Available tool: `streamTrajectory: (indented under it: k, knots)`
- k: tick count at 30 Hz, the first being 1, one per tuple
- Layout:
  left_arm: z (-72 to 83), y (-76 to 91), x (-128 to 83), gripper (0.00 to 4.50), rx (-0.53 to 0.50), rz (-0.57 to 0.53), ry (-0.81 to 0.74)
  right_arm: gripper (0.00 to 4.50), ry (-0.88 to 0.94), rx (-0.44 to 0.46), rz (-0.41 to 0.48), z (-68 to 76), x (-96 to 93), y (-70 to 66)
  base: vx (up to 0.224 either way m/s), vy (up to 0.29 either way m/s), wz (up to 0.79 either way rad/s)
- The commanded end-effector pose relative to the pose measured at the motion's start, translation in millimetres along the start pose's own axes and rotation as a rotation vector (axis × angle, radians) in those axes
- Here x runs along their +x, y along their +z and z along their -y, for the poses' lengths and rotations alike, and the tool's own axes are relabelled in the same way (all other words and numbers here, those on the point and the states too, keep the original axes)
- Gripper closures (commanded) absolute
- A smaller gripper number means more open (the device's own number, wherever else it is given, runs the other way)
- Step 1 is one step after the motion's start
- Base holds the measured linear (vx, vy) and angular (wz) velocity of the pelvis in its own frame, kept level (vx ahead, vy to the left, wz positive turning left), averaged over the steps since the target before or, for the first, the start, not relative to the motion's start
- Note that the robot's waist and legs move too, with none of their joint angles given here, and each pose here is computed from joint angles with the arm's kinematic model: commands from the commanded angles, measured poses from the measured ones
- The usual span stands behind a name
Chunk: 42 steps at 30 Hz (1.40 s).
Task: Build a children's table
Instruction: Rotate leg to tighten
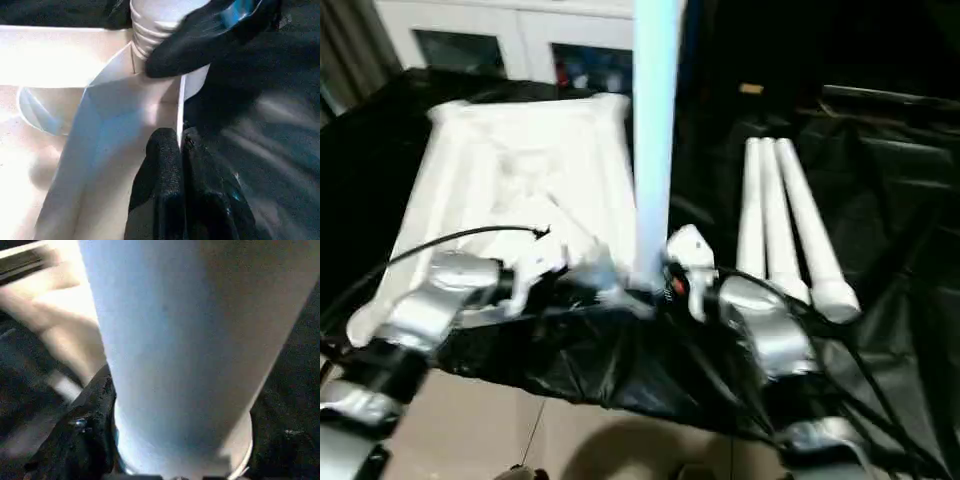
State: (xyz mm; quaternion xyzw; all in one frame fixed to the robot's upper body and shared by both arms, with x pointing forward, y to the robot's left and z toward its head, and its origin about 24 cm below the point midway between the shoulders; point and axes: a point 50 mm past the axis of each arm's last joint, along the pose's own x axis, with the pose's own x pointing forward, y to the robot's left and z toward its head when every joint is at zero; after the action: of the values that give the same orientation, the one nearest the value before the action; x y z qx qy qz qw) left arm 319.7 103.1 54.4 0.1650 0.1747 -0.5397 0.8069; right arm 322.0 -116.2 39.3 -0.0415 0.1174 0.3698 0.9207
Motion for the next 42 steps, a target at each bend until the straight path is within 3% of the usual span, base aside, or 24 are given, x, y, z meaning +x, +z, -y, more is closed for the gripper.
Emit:
streamTrajectory:
  k: [1, 6, 7, 11, 13, 15, 20, 30, 42]
  knots:
    - [10.5, 15.5, 24, 4.5, 0.0, 0.034, 0.031, 1.74, 0.043, 0.074, -0.102, -36.5, 23.1, -23.1, 0.0, 0.0, 0.0]
    - [21.3, 23.5, 40, 4.5, -0.008, 0.048, 0.059, 1.74, -0.058, 0.077, -0.071, -54.2, 46.0, -12.8, 0.0, 0.0, 0.0]
    - [21.8, 24.0, 40, 4.5, -0.004, 0.049, 0.059, 1.39, -0.064, 0.083, -0.061, -54.6, 47.2, -11.4, 0.0, 0.0, 0.0]
    - [21.1, 25.0, 38, 4.5, 0.019, 0.054, 0.048, 0.94, -0.073, 0.114, -0.044, -48.9, 46.8, -9.0, 0.0, 0.0, 0.0]
    - [20.0, 24.0, 35, 4.5, 0.032, 0.053, 0.037, 0.59, -0.083, 0.085, -0.046, -43.6, 44.4, -8.8, 0.0, 0.0, 0.0]
    - [18.4, 21.8, 29, 4.5, 0.05, 0.058, 0.013, 0.53, -0.091, 0.029, -0.049, -34.2, 39.5, -9.0, 0.0, 0.0, 0.0]
    - [17.6, 16.3, 10, 4.5, 0.083, 0.064, -0.093, 0.53, 0.079, -0.058, -0.041, -20.7, 19.7, -8.3, 0.0, 0.0, 0.0]
    - [5.3, 6.2, -9, 4.5, 0.114, -0.001, -0.177, 0.53, 0.531, -0.129, -0.064, -25.1, -18.9, -4.3, 0.042, -0.004, 0.02]
    - [-3.6, 7.8, -13, 4.5, 0.127, -0.018, -0.196, 1.48, 0.634, -0.147, -0.111, -28.9, -24.5, -4.8, 0.0, 0.0, 0.0]
